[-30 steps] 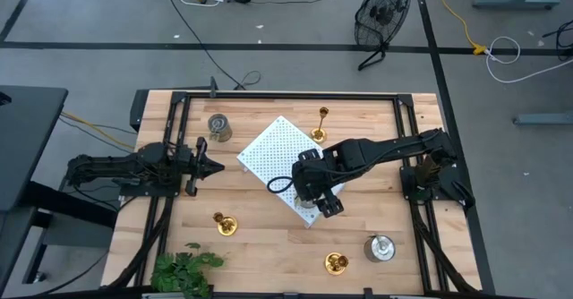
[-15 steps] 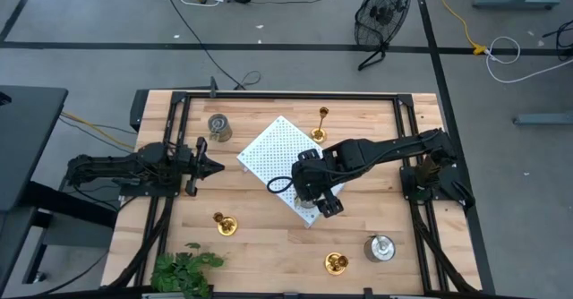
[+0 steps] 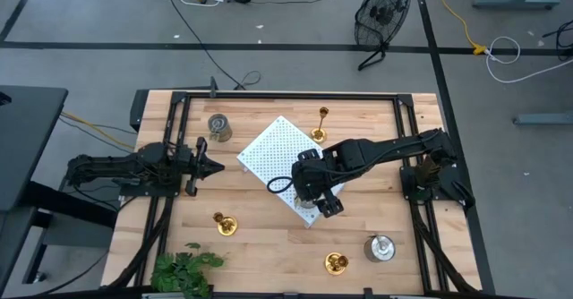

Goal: Pick & Place candle stick holders
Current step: Put the top right scented candle on the shelf

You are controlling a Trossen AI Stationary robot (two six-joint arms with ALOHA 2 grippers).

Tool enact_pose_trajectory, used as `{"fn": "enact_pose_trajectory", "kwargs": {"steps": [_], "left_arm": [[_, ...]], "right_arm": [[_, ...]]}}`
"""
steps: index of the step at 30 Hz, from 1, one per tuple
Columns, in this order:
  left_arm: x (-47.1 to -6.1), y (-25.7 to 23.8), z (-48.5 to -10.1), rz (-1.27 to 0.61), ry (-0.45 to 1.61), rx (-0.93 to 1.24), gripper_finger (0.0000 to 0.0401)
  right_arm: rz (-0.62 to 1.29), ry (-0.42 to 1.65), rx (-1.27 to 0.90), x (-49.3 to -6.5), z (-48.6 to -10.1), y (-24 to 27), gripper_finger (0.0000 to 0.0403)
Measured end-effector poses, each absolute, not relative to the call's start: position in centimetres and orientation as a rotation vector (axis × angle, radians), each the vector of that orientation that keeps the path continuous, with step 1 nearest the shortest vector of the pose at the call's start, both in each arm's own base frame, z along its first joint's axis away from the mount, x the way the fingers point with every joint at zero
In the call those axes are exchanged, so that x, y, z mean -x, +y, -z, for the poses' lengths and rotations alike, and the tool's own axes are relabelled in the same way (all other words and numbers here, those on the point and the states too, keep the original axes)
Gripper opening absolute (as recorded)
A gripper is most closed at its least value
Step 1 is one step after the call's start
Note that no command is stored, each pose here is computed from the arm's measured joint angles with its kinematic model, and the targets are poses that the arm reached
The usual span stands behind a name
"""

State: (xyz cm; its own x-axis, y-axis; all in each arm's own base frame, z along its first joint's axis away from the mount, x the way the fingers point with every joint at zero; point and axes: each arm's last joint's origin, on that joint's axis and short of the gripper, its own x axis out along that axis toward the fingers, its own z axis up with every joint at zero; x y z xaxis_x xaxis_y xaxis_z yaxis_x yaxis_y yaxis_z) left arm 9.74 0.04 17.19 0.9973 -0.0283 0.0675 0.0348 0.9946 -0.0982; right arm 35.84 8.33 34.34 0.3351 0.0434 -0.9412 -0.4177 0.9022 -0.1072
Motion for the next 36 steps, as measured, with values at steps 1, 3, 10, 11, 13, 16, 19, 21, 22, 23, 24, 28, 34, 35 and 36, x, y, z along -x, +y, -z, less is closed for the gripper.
{"fn": "enact_pose_trajectory", "kwargs": {"steps": [1,3,10,11,13,16,19,21,22,23,24,28,34,35,36], "left_arm": [[-9.74,0.04,-17.19,0.032,-0.066,0.099,0.0025],[-9.74,0.04,-17.18,0.032,-0.066,0.099,0.0025],[-9.74,0.04,-17.17,0.032,-0.066,0.099,0.0025],[-9.74,0.04,-17.19,0.032,-0.066,0.099,0.0026],[-9.74,0.04,-17.19,0.032,-0.066,0.099,0.0025],[-9.74,0.04,-17.19,0.032,-0.066,0.099,0.0025],[-9.74,0.04,-17.18,0.032,-0.066,0.099,0.0026],[-9.74,0.04,-17.19,0.032,-0.066,0.099,0.0025],[-9.74,0.04,-17.18,0.032,-0.066,0.099,0.0025],[-9.74,0.04,-17.18,0.032,-0.066,0.099,0.0026],[-9.74,0.04,-17.18,0.032,-0.066,0.099,0.0025],[-9.74,0.04,-17.18,0.032,-0.066,0.099,0.0025],[-9.74,0.04,-17.18,0.032,-0.066,0.099,0.0025],[-9.74,0.04,-17.19,0.032,-0.066,0.099,0.0025],[-9.74,0.04,-17.18,0.032,-0.066,0.099,0.0025]], "right_arm": [[-0.311,1.197,0.362,-35.84,-34.34,8.33,0.0395],[-0.314,1.197,0.369,-35.84,-34.34,8.32,0.0396],[-0.32,1.203,0.378,-35.72,-34.37,8.29,0.0396],[-0.32,1.203,0.378,-35.72,-34.37,8.29,0.0396],[-0.32,1.203,0.378,-35.72,-34.37,8.29,0.0396],[-0.321,1.201,0.38,-35.73,-34.38,8.29,0.0396],[-0.327,1.192,0.389,-35.79,-34.4,8.31,0.0396],[-0.316,1.196,0.373,-35.78,-34.4,8.31,0.0396],[-0.314,1.195,0.37,-35.79,-34.4,8.31,0.0396],[-0.314,1.195,0.37,-35.79,-34.4,8.31,0.0396],[-0.314,1.195,0.37,-35.79,-34.4,8.31,0.0396],[-0.311,1.191,0.355,-35.83,-34.43,8.32,0.0396],[-0.328,1.168,0.338,-36.01,-34.51,8.44,0.0396],[-0.328,1.167,0.337,-36.02,-34.51,8.44,0.0396],[-0.328,1.166,0.337,-36.03,-34.51,8.44,0.0396]]}}
